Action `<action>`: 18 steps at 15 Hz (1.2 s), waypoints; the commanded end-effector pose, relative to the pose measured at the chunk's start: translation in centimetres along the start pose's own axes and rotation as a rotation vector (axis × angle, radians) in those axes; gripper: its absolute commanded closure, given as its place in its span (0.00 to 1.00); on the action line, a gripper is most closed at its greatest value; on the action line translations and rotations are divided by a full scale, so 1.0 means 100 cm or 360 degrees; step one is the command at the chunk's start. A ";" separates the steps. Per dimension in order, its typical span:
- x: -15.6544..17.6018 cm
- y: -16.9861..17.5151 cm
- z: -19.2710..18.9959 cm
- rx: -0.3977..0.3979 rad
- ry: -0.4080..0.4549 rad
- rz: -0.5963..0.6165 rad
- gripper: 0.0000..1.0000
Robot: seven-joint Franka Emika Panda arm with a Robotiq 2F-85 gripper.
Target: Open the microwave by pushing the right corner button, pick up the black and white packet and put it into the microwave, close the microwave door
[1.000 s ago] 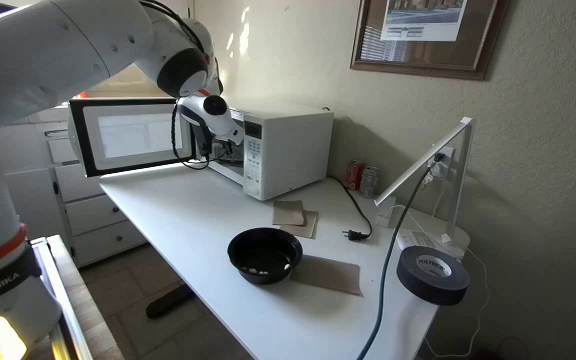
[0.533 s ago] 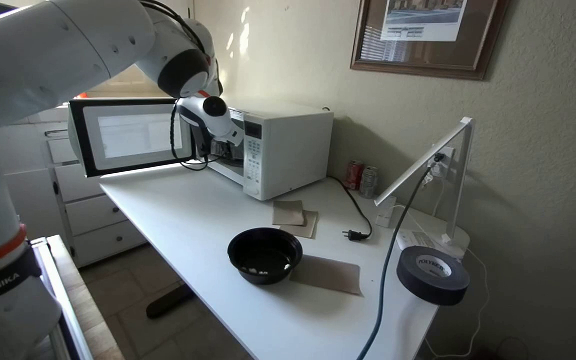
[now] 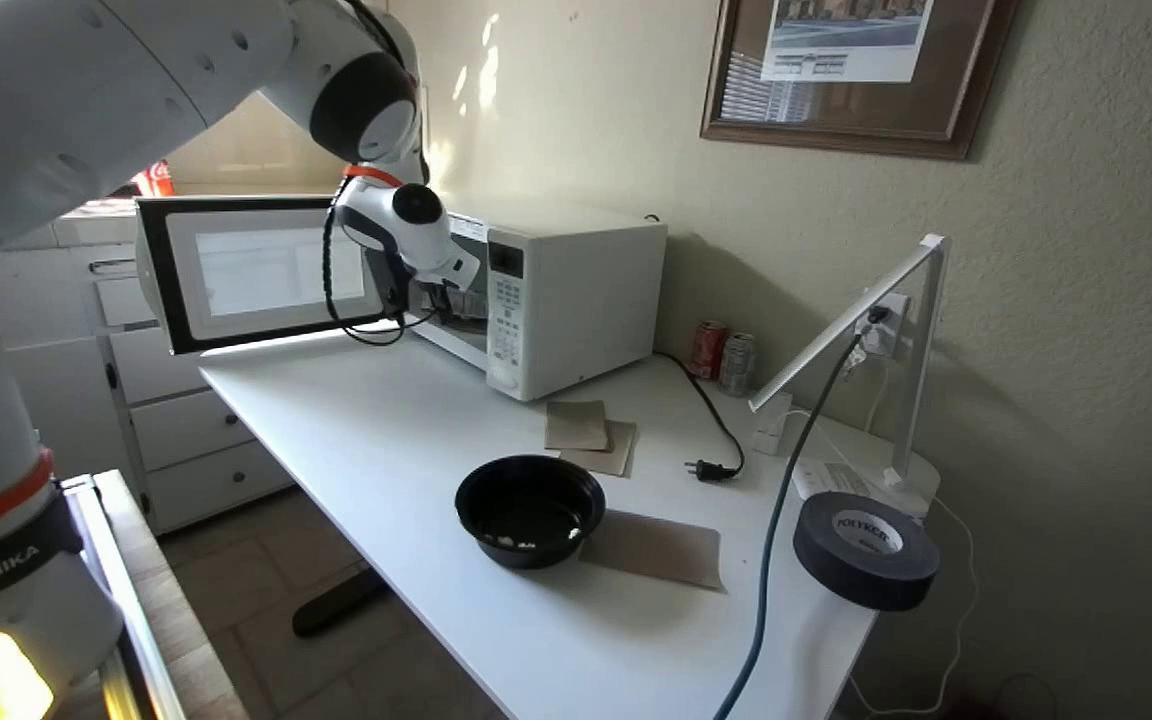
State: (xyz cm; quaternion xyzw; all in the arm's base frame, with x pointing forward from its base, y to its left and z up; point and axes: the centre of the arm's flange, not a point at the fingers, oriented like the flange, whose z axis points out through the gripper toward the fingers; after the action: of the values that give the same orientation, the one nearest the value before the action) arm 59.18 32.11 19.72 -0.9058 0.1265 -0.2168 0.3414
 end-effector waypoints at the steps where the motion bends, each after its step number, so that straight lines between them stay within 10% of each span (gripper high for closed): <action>1: -0.003 -0.014 -0.046 -0.0040 -0.0046 -0.0163 0.00; 18: -0.023 -0.169 -0.164 0.0250 -0.0675 -0.1457 0.00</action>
State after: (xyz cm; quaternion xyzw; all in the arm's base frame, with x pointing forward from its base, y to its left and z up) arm 51.03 34.54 38.30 -0.8866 -0.3033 -0.1730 0.3035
